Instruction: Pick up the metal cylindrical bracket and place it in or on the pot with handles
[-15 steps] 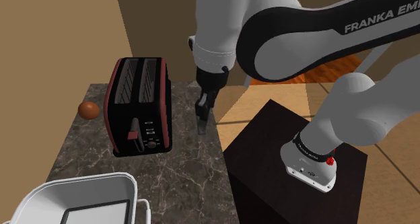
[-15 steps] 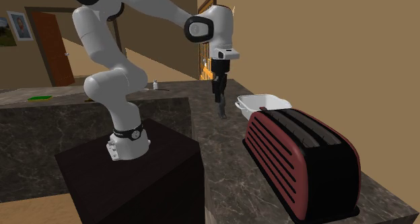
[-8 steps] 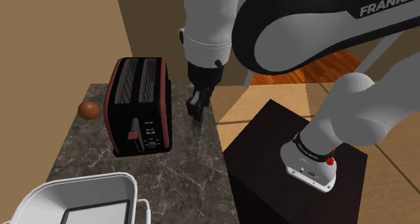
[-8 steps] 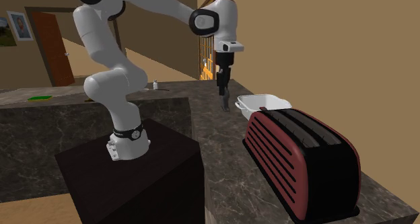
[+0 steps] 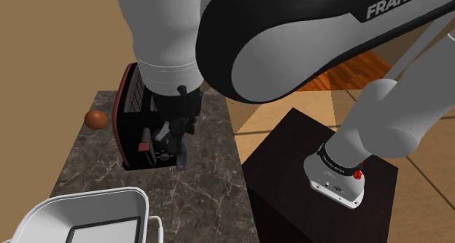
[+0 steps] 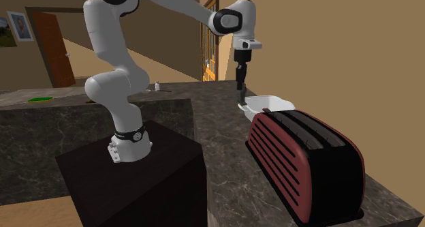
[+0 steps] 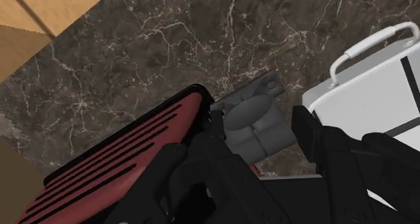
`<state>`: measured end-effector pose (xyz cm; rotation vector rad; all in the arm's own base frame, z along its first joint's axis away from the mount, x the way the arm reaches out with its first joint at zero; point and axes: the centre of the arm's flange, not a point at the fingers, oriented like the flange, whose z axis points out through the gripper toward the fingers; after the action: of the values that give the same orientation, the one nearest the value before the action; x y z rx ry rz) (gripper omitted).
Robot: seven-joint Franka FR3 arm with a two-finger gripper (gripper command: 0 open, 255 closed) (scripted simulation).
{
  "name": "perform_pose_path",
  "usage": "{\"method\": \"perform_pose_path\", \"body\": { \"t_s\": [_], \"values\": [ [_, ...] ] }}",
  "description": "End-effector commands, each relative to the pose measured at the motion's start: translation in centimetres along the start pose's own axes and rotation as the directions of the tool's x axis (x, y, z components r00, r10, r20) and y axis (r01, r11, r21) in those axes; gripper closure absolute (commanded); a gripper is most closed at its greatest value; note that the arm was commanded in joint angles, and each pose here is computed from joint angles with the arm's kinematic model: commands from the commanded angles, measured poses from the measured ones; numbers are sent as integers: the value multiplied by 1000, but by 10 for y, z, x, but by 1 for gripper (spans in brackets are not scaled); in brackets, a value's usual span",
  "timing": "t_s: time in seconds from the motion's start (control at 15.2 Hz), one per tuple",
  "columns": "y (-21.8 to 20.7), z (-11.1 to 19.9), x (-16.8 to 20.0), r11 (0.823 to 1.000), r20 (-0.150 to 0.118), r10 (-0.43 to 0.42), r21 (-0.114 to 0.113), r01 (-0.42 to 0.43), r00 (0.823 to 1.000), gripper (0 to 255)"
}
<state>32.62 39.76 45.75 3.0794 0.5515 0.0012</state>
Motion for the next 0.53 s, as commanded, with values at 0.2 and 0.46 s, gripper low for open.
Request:
{"method": "perform_pose_path", "body": {
  "t_s": [0.2, 0.46],
  "values": [
    [-61, -9, 25, 1000, 0, 3, 1, -3, 1000, 255],
    [-109, -13, 46, 1000, 0, 3, 1, -3, 1000, 255]
  ]
}}
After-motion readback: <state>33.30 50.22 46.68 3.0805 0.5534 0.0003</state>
